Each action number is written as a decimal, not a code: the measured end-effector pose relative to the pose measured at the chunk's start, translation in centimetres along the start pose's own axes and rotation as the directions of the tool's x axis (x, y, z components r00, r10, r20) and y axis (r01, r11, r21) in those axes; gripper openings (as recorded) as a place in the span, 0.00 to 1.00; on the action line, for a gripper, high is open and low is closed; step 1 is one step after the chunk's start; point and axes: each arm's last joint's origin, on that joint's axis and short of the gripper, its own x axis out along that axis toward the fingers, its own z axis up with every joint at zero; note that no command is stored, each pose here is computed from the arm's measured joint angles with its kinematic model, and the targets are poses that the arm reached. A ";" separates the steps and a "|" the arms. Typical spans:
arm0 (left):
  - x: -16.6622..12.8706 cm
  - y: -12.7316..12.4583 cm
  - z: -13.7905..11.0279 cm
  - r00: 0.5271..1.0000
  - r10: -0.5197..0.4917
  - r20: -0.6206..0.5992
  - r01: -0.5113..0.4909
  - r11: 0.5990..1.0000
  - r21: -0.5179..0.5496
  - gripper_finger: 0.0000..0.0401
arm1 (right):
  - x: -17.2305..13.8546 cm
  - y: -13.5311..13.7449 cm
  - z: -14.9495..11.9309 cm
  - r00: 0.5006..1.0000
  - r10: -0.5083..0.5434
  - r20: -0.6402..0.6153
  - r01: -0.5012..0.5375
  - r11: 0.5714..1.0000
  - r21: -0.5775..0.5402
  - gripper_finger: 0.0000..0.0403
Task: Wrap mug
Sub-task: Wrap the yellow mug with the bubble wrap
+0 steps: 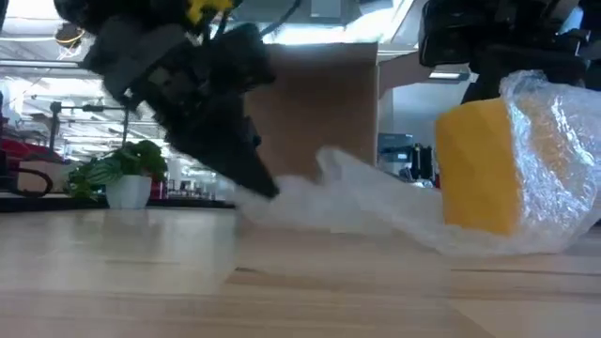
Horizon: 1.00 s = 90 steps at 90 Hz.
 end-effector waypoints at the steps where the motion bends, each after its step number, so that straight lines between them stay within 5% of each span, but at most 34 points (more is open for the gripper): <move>1: 0.0 0.0 0.1 1.000 0.000 0.004 0.000 1.000 0.002 0.00 | 0.0 0.0 0.0 1.000 0.007 0.002 -0.007 1.000 -0.001 0.00; 19: -0.2 -1.2 2.7 0.996 -0.030 0.082 0.023 0.997 0.077 0.00 | 0.0 0.6 0.5 0.995 0.092 0.032 -0.091 0.996 -0.019 0.00; 90: -1.6 -3.8 9.0 0.959 -0.095 0.266 0.004 0.945 0.326 0.00 | -0.1 0.8 0.7 0.993 0.105 0.047 -0.104 0.994 -0.033 0.00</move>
